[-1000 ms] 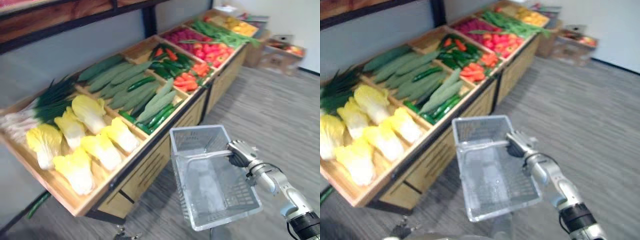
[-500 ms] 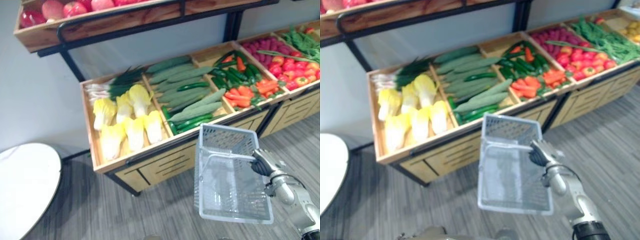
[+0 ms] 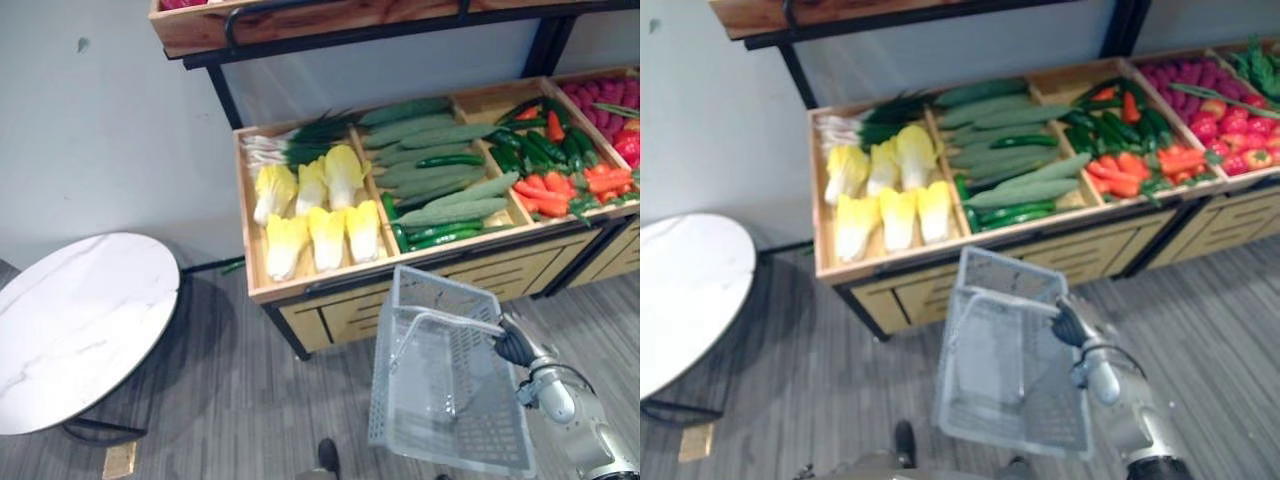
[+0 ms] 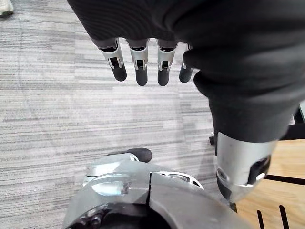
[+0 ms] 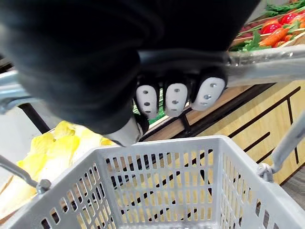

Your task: Pick vegetable in the basket

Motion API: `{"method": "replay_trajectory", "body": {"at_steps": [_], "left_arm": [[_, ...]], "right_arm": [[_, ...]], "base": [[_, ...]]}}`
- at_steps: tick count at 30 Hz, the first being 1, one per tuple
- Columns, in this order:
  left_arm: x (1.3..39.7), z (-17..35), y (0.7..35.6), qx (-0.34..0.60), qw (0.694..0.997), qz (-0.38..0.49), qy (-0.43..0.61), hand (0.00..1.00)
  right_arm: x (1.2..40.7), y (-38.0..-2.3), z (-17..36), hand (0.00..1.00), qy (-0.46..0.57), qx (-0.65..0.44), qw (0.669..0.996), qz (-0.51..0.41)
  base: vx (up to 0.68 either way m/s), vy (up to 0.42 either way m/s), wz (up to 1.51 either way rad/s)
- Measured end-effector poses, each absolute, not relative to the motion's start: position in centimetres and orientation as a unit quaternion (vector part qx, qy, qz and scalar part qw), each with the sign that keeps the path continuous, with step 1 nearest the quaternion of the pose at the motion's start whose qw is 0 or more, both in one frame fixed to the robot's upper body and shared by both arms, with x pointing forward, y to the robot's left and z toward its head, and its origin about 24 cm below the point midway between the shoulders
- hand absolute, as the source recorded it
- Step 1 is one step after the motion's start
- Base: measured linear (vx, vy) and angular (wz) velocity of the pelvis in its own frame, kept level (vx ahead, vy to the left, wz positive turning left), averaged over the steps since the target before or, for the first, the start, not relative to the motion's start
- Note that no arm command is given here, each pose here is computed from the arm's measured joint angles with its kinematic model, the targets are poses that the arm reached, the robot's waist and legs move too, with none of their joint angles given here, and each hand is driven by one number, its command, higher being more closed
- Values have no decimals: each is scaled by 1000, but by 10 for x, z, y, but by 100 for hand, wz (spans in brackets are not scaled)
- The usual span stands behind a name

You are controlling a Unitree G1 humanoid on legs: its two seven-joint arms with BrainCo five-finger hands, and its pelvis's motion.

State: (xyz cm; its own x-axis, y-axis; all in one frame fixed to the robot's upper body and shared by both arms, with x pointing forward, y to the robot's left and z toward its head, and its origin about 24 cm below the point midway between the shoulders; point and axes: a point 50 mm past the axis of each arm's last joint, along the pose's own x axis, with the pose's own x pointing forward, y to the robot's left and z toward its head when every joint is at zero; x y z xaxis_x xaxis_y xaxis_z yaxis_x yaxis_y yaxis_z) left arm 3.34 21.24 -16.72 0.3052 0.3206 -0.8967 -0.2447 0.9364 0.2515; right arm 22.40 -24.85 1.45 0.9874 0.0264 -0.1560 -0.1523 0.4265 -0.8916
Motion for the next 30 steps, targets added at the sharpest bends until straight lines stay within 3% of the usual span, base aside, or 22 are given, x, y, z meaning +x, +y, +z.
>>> {"method": "replay_trajectory", "body": {"at_steps": [9, 14, 25, 30], "left_arm": [[55, -155, 256, 94, 818, 186, 536, 0], [75, -157, 237, 70, 833, 177, 519, 0], [63, -159, 238, 28, 817, 239, 523, 0], [61, -150, 262, 24, 796, 352, 492, 0]], "right_arm": [[222, -240, 8, 100, 66, -515, 853, 45], [222, -245, 10, 100, 67, -519, 851, 31], [204, -257, 3, 100, 86, -524, 847, 25], [172, -271, -23, 100, 156, -486, 860, -24]], "base": [[22, 83, 1], [150, -173, 42], [127, -81, 8], [-25, 23, 4]]}}
